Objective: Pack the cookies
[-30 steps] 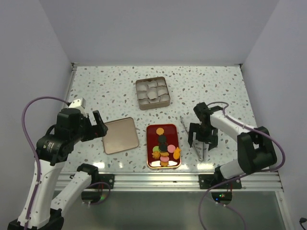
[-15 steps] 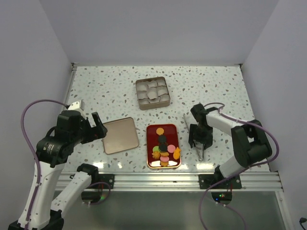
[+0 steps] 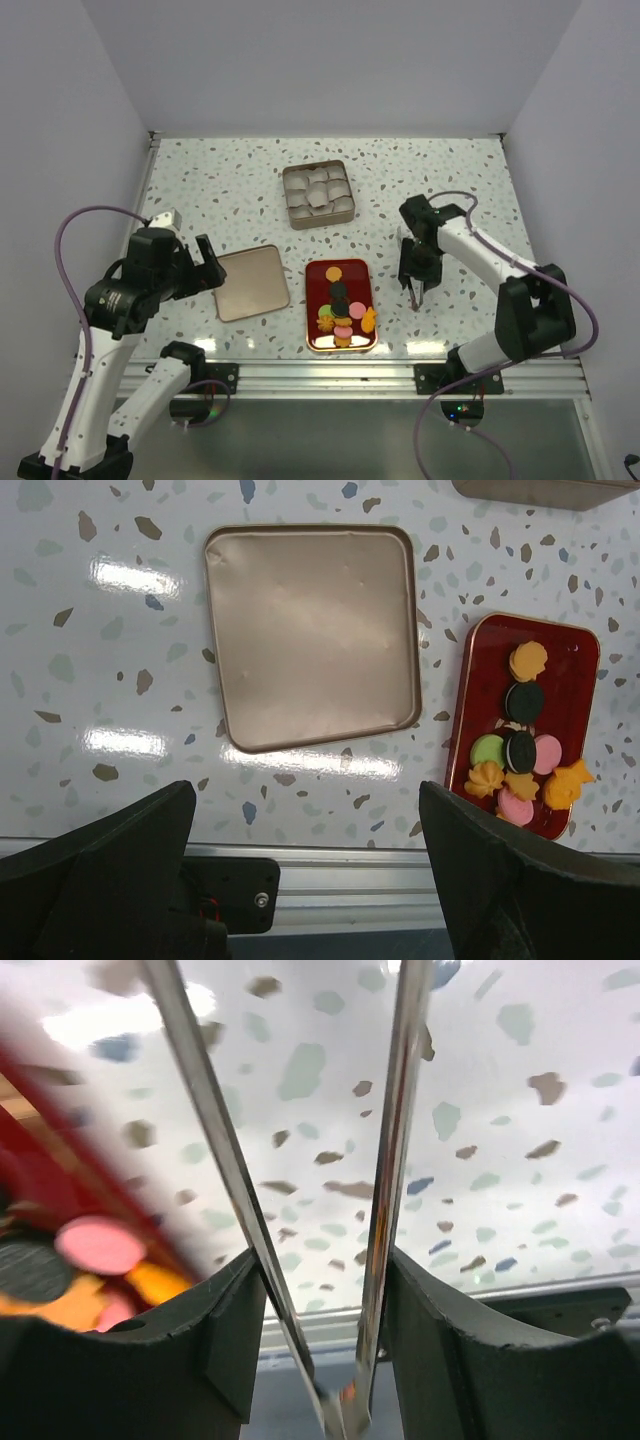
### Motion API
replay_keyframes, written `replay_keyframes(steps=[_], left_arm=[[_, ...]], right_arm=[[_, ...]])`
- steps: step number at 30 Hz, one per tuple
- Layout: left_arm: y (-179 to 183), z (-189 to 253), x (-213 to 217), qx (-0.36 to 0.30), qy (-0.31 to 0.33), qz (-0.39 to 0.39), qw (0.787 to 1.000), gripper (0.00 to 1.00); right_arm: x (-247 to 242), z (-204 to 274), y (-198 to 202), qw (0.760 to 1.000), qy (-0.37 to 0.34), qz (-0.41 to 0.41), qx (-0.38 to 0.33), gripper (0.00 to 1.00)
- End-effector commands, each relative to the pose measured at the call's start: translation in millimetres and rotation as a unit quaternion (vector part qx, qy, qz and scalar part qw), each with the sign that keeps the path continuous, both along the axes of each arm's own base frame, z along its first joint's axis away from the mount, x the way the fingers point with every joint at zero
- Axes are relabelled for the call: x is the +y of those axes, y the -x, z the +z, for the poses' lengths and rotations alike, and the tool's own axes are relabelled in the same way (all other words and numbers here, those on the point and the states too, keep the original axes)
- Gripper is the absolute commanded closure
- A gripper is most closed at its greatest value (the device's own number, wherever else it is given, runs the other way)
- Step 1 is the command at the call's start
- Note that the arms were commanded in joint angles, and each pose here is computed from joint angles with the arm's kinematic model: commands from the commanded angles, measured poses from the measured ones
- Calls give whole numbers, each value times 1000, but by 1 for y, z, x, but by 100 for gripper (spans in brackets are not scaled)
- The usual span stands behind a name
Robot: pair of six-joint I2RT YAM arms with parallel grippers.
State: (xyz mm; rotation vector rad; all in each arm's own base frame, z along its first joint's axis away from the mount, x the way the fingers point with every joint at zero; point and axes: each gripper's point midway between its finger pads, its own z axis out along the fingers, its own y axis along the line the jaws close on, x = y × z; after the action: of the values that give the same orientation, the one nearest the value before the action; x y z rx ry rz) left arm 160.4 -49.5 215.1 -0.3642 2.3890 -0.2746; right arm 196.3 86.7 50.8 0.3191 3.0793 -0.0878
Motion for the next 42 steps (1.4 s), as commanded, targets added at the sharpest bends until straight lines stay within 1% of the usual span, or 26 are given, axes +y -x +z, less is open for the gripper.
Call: replay_keyframes(steps=[1, 2, 3, 4, 6, 7, 10, 15, 19, 22, 24, 26, 29, 33, 35, 36, 37, 38, 40, 41, 42], left_arm=[[-14, 17, -8, -27, 19, -4, 999, 1], [-15, 18, -9, -29, 20, -6, 999, 1], [-18, 18, -11, -31, 21, -8, 999, 1], [-19, 18, -12, -30, 22, -12, 999, 1], [-23, 18, -15, -30, 24, -17, 999, 1], [-25, 19, -16, -31, 24, -19, 999, 1], [-30, 20, -19, -34, 26, -28, 999, 1], [-31, 15, -19, -36, 19, -39, 998, 1], [-29, 16, -23, -36, 13, -64, 997, 1], [-29, 21, -23, -44, 11, -65, 997, 1], [-29, 22, -24, -51, 16, -63, 997, 0], [-28, 17, -27, -48, 26, -64, 996, 1], [-27, 11, -33, -42, 38, -73, 996, 1], [-23, 7, -35, -37, 42, -79, 995, 1], [-22, 8, -38, -35, 48, -84, 995, 1], [-22, 12, -41, -37, 53, -90, 994, 1], [-22, 13, -44, -37, 54, -97, 993, 1], [-23, 15, -46, -37, 53, -102, 993, 1], [-26, 25, -50, -48, 47, -115, 991, 0], [-28, 26, -52, -44, 44, -118, 991, 0], [-31, 35, -54, -55, 42, -122, 990, 0]], right_arm=[[3, 78, -26, 996, -13, -8, -86, 49], [5, 90, -28, 995, -18, -7, -94, 49], [5, 100, -23, 996, -22, -3, -86, 49], [10, 122, -31, 993, -34, -2, -109, 48], [12, 141, -27, 993, -45, 1, -110, 48], [14, 157, -31, 990, -56, 1, -130, 48], [16, 176, -23, 987, -72, -7, -140, 47], [15, 186, -4, 987, -86, -27, -132, 48], [10, 203, 8, 982, -95, -40, -157, 48], [19, 212, 20, 976, -138, -37, -162, 50], [32, 223, 30, 968, -184, -28, -169, 52], [38, 231, 38, 962, -208, -20, -174, 52], [41, 236, 52, 959, -223, -3, -176, 53], [51, 235, 63, 961, -223, 30, -163, 53], [58, 230, 60, 966, -207, 33, -154, 54], [66, 233, 64, 965, -206, 54, -154, 54], [69, 229, 58, 969, -182, 57, -154, 54], [74, 228, 63, 972, -172, 67, -146, 54], [79, 230, 59, 974, -150, 72, -154, 54], [85, 226, 58, 978, -137, 67, -144, 53], [93, 224, 62, 977, -132, 83, -142, 53]])
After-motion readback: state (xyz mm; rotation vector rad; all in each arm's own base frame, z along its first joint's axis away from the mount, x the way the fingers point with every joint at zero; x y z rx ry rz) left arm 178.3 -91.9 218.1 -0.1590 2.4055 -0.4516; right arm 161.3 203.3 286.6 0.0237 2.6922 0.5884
